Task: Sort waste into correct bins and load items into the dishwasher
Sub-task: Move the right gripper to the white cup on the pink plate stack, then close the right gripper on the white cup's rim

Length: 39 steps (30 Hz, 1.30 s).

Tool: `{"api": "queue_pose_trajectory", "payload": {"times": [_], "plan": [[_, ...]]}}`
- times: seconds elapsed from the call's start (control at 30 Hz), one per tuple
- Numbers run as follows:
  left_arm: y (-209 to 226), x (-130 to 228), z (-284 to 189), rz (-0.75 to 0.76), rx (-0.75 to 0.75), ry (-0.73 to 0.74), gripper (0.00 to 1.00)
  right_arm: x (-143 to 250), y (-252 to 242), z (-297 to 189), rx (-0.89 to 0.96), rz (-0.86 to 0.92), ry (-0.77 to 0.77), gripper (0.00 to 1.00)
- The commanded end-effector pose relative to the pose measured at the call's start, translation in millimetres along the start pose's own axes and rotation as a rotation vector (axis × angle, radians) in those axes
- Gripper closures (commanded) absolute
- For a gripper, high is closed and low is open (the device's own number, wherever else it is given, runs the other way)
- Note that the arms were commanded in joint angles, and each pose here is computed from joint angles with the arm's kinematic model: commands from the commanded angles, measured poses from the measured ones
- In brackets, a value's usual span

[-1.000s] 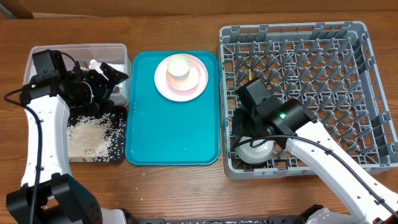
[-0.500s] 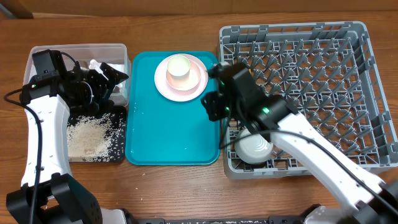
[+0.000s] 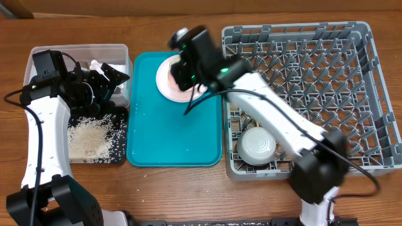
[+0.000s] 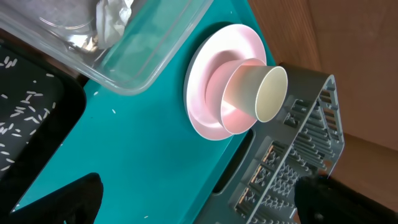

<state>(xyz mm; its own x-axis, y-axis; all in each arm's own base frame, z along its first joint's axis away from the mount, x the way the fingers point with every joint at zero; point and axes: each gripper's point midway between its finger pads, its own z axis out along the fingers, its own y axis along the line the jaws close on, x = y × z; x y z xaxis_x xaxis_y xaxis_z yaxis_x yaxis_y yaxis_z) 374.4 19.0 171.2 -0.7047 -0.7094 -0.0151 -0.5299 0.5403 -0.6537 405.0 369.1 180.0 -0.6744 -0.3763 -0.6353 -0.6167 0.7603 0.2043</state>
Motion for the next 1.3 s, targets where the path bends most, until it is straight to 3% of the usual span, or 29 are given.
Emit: {"api": "queue_pose_trajectory", "payload": {"times": [0.0, 0.17, 0.27, 1.13, 1.27], "plan": [[-6.8, -3.2, -6.3, 0.031, 0.013, -0.020, 0.00, 30.0, 24.9, 43.9, -0.020, -0.149, 0.084, 0.67], [-6.8, -3.2, -6.3, 0.031, 0.013, -0.020, 0.00, 65.0, 35.5, 87.2, 0.051, -0.368, 0.161, 0.65], [-6.8, -3.2, -6.3, 0.031, 0.013, -0.020, 0.00, 72.9, 35.0, 100.3, 0.093, -0.414, 0.172, 0.64], [-6.7, -3.3, -6.3, 0.031, 0.013, -0.020, 0.00, 98.7, -14.5, 121.0, 0.179, -0.369, 0.239, 0.66], [-6.8, -3.2, -6.3, 0.031, 0.013, -0.020, 0.00, 102.2, -12.6, 120.6, 0.165, -0.361, 0.252, 0.77]]}}
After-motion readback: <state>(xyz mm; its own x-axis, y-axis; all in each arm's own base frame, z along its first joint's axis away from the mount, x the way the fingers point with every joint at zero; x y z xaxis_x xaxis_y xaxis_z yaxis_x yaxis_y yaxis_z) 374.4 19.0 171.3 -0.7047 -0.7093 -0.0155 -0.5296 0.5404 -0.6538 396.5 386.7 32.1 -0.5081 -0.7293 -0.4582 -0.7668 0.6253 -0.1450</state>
